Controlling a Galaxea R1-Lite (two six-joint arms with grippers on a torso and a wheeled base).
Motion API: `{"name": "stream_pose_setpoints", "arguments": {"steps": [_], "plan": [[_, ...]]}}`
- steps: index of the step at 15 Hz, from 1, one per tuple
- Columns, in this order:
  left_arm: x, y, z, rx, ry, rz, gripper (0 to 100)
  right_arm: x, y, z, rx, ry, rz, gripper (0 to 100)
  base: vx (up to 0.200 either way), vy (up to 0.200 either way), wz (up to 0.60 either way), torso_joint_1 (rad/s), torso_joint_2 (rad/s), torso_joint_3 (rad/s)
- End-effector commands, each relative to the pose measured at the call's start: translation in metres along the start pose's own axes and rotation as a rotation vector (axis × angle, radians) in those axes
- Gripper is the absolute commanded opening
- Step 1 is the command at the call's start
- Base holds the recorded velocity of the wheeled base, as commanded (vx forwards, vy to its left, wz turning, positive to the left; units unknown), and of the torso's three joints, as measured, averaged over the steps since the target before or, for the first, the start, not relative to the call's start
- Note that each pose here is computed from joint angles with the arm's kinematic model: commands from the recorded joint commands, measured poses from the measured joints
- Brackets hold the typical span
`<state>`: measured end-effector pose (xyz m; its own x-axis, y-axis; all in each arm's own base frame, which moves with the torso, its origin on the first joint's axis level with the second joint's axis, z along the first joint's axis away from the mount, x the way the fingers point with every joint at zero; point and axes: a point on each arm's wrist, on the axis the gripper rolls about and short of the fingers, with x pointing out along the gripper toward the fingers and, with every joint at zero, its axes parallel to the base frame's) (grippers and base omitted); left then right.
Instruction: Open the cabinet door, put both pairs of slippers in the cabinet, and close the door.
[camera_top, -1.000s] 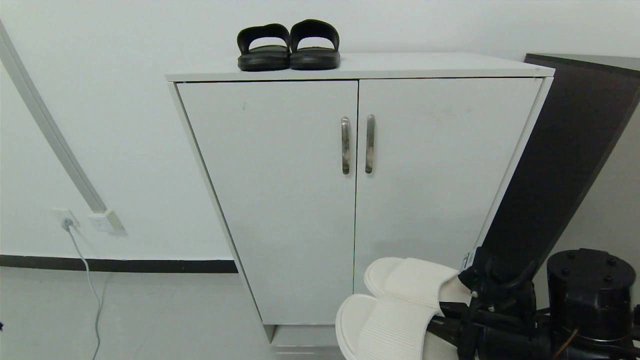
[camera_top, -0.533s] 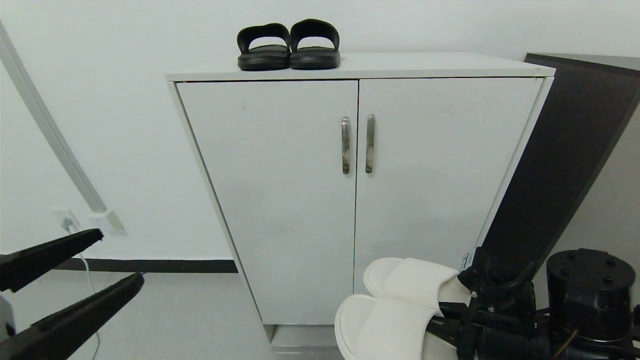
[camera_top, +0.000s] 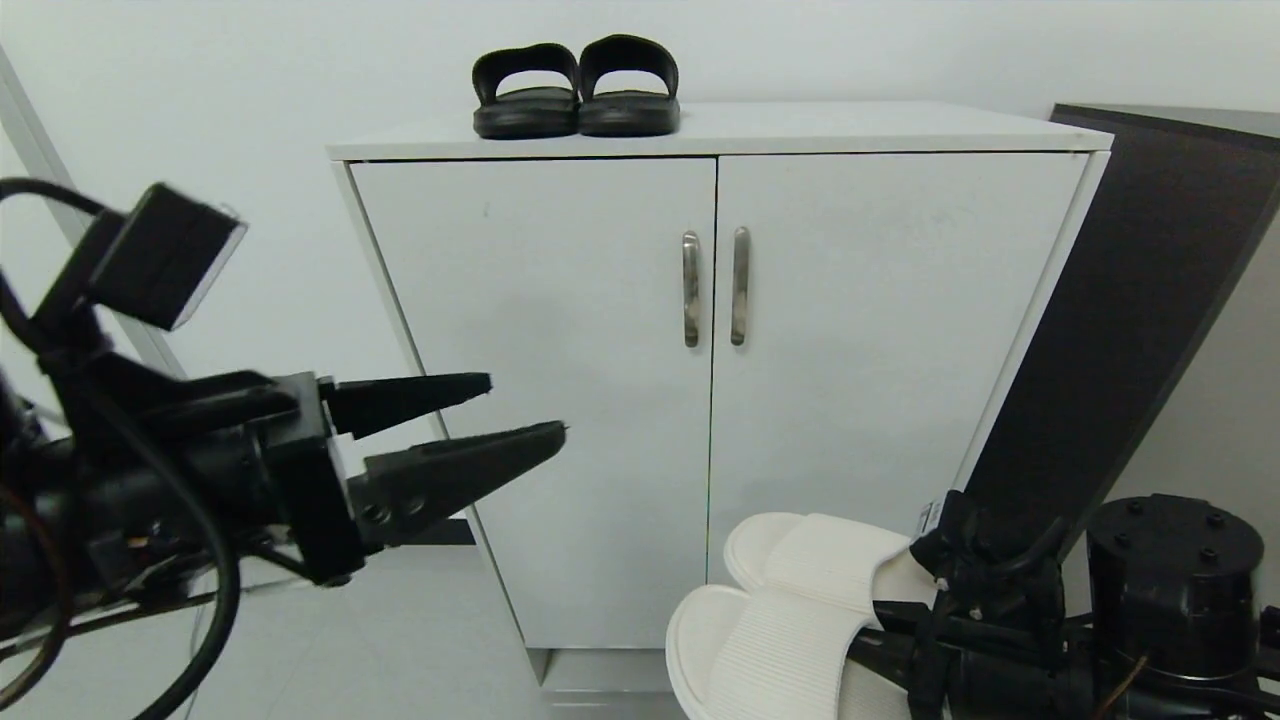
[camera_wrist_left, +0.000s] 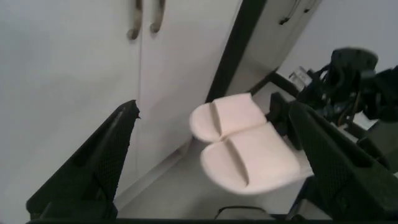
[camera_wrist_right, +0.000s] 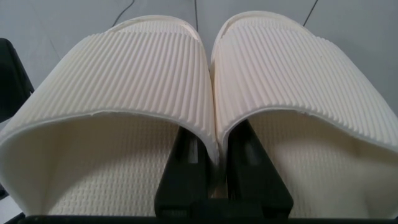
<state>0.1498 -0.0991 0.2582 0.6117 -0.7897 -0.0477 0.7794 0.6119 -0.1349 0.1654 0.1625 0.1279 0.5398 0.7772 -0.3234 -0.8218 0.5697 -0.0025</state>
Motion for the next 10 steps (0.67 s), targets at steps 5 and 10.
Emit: {"name": "stream_pose_setpoints", "arguments": {"steps": [5, 10], "plan": [[0.096, -0.006, 0.011, -0.068, 0.068, -0.143, 100, 0.004, -0.001, -0.004, 0.006, 0.019, 0.001, 0, 0.000, 0.000, 0.00, 0.000, 0.00, 0.000], [0.141, -0.005, 0.020, -0.160, 0.069, -0.228, 100, 0.004, 0.000, -0.004, 0.004, 0.021, 0.005, 0, 0.000, 0.000, 0.00, 0.000, 0.00, 0.000]]}}
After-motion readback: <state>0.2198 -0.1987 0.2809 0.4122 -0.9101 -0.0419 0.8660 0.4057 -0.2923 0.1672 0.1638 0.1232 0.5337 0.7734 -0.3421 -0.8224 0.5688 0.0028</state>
